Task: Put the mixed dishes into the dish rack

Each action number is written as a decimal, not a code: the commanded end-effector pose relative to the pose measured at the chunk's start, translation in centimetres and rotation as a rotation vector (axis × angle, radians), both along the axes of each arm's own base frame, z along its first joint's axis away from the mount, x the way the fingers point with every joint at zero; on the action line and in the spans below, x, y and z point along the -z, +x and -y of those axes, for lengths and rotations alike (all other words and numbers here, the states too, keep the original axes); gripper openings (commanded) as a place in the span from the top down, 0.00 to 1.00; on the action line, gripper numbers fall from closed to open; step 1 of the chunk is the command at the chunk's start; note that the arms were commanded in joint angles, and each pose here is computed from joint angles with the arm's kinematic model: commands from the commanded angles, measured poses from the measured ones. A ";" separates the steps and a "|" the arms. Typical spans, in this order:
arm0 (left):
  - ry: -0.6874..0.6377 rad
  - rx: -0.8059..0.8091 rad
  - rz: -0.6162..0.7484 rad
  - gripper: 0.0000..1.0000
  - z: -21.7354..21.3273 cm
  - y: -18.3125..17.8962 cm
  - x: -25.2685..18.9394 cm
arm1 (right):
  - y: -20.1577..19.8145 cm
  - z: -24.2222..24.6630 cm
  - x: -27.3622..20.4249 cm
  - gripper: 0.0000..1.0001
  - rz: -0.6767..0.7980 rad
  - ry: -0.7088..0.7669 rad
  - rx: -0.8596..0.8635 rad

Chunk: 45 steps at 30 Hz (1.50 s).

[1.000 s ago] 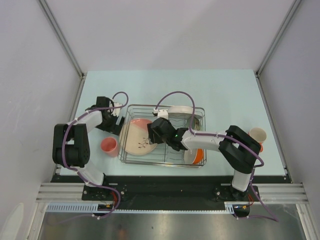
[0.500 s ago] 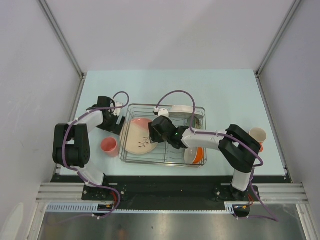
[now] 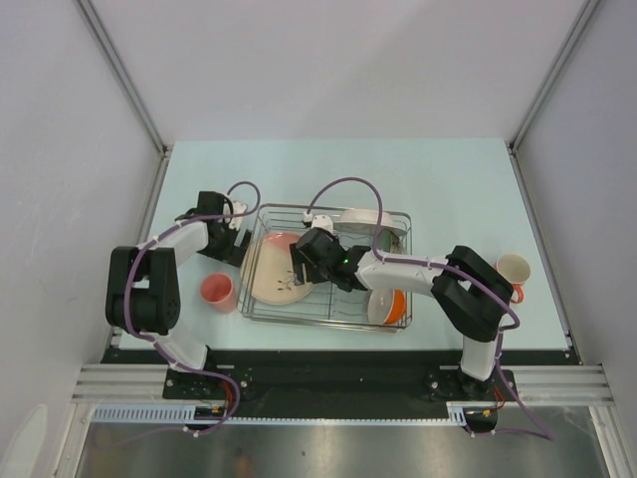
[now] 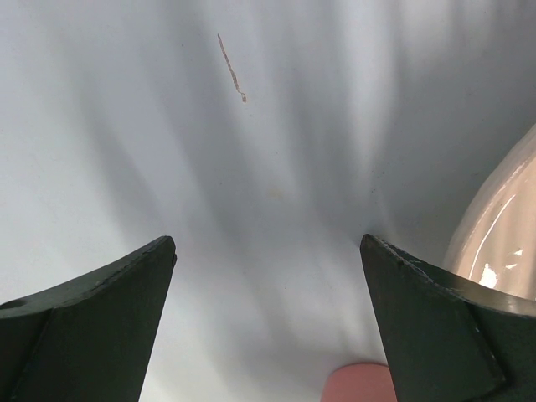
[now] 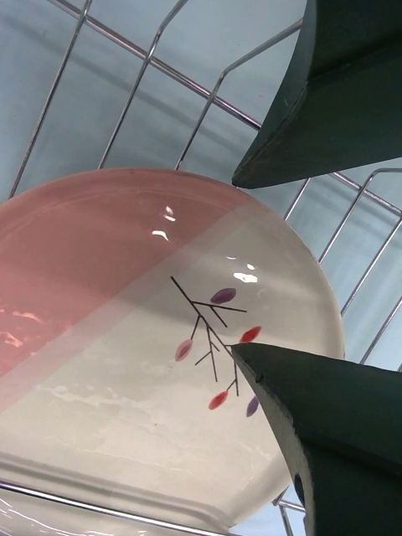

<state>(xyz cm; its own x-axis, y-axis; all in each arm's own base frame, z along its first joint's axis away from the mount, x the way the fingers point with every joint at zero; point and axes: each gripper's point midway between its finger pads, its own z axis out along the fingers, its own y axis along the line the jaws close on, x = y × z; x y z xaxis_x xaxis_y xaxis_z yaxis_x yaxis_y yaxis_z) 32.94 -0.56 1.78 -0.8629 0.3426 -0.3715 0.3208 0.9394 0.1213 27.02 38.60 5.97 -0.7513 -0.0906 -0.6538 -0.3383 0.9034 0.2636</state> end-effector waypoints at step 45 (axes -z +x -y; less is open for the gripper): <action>-0.114 0.185 -0.061 0.00 6.7 -5.3 -0.8 | -8.8 0.2 -5.5 0.00 -0.155 0.298 0.520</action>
<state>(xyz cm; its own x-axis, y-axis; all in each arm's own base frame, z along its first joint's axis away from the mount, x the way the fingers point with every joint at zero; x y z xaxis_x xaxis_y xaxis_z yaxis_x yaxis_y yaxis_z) 28.41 -4.95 1.99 -0.8292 0.4483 -0.3339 0.4498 0.8897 0.0777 16.37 39.40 12.32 -0.7833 0.3883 -0.4854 0.0755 0.8345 0.5458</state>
